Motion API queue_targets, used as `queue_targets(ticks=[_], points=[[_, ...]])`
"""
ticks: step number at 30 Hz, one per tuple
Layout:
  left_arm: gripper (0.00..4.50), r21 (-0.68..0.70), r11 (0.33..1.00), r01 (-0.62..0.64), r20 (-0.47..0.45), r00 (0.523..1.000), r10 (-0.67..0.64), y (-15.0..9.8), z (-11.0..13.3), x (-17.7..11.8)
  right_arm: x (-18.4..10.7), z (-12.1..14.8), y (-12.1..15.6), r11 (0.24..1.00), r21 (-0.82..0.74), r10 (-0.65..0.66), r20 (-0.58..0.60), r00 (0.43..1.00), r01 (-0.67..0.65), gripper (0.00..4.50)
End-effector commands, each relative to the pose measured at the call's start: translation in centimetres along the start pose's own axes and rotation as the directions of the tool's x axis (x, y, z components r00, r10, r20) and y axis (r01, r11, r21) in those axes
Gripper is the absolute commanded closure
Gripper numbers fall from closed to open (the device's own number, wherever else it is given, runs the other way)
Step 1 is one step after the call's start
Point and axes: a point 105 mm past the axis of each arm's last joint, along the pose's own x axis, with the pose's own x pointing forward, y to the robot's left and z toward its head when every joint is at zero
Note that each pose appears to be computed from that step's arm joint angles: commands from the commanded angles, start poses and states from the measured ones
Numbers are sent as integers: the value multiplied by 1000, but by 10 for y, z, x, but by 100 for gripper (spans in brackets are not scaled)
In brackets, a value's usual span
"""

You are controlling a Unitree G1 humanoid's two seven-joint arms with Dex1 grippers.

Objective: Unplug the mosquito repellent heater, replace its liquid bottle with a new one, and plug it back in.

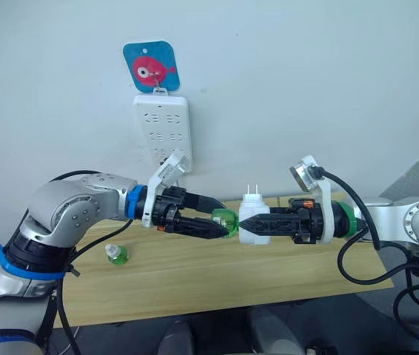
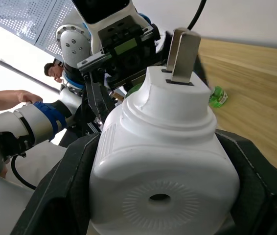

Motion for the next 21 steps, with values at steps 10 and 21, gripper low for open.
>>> queue_targets(ticks=[10, 21], points=[[0, 668, 712, -216, 151, 976, 155, 1, 7, -29, -7, 16, 8, 998, 32, 44, 77, 996, -46, 139], [0, 883, 337, -327, 336, 941, 33, -13, 8, -5, -4, 17, 6, 999, 32, 39, 85, 996, -41, 140]])
